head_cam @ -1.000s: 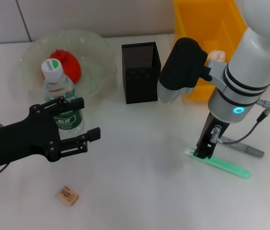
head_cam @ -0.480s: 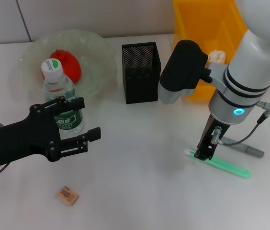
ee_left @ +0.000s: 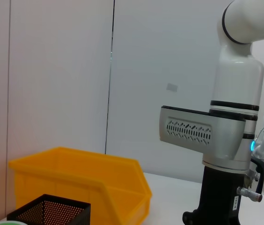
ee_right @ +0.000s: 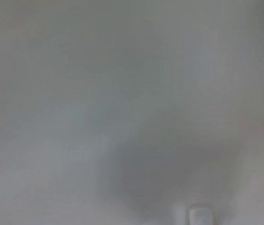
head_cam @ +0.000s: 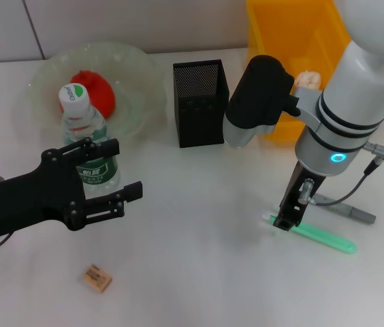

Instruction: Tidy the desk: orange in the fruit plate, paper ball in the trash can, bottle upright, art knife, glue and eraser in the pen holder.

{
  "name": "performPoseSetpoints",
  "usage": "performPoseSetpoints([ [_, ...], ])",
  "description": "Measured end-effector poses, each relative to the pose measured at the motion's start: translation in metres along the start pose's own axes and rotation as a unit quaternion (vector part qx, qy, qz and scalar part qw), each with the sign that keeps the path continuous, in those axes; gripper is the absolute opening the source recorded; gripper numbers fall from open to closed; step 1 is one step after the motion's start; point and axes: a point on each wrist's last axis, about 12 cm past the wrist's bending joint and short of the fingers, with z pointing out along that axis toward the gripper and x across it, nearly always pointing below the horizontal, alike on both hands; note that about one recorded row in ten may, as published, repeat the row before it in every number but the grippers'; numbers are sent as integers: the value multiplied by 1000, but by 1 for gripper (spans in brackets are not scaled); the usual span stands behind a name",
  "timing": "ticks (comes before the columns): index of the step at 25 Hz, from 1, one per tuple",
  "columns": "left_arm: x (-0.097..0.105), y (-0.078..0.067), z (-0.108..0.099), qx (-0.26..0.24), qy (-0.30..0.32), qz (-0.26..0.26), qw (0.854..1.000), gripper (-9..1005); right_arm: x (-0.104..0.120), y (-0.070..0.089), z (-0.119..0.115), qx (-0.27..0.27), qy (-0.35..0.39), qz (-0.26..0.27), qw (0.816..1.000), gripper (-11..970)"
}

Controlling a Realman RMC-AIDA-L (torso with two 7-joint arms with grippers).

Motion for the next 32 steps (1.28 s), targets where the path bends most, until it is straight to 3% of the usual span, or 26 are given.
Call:
performPoseSetpoints([
  [15,1,-1,-1,-1,0,-1,1000,813,0,-1,3,0,-1,6,1000,320],
  [18,1,-1,-1,-1,0,-1,1000,813,0,-1,4,-1,1,7,1000,237],
  [32,3,-2,0,0,-1,-1,1000,813,0,-2,7,0,-1,16,1000,198],
])
